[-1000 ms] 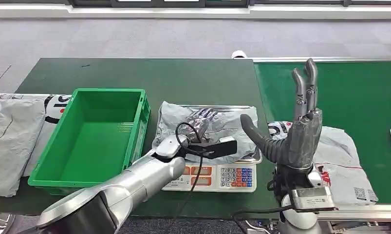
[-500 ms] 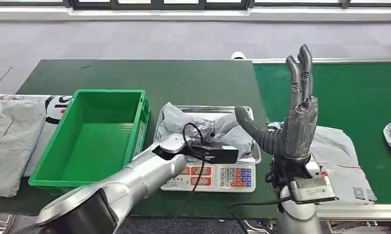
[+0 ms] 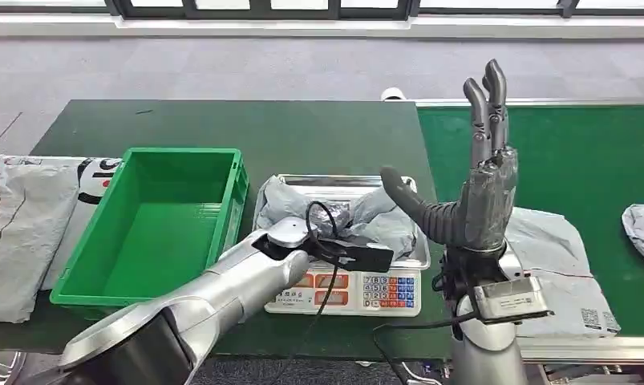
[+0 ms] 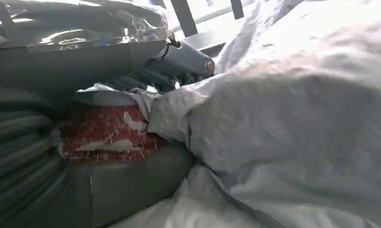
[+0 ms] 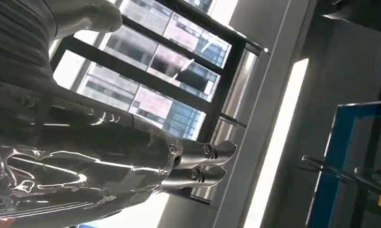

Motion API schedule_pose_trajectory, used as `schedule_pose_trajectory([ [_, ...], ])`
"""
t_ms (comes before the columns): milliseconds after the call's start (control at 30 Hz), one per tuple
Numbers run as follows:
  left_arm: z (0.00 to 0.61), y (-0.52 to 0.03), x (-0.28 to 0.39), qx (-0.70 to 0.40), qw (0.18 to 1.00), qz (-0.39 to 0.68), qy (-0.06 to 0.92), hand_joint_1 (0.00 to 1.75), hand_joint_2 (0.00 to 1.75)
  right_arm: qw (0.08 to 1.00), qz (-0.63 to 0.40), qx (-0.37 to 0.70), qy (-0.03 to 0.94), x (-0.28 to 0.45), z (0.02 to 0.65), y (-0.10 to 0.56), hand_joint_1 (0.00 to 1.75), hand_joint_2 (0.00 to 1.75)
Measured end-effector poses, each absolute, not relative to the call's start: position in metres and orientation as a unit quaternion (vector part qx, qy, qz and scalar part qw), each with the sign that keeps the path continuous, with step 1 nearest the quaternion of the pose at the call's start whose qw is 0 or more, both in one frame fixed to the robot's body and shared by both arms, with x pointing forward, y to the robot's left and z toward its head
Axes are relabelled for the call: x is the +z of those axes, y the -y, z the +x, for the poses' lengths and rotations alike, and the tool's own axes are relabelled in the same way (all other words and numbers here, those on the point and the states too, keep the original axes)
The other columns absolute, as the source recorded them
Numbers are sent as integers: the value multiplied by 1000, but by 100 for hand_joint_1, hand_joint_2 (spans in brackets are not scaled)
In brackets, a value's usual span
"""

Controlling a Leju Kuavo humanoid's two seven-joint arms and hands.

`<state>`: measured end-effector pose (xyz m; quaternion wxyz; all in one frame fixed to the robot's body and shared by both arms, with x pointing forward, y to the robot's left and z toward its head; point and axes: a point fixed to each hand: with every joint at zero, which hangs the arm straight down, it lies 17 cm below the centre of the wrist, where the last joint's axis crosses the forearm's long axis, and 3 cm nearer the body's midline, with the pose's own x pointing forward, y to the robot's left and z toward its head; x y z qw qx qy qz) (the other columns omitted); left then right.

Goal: Moved the parcel from conveyor to table for the left to box.

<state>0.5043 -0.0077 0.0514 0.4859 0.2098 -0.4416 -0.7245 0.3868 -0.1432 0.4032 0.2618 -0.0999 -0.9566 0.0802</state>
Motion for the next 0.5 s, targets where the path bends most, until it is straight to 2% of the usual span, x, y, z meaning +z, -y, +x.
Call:
schedule_pose_trajectory([
  [300, 524, 8, 75, -677, 462, 277, 501, 175, 175, 264, -99, 77, 956, 401, 389, 143, 0, 175],
  [500, 526, 5, 76, -672, 462, 285, 503, 175, 175, 267, -99, 78, 955, 399, 391, 143, 0, 175],
])
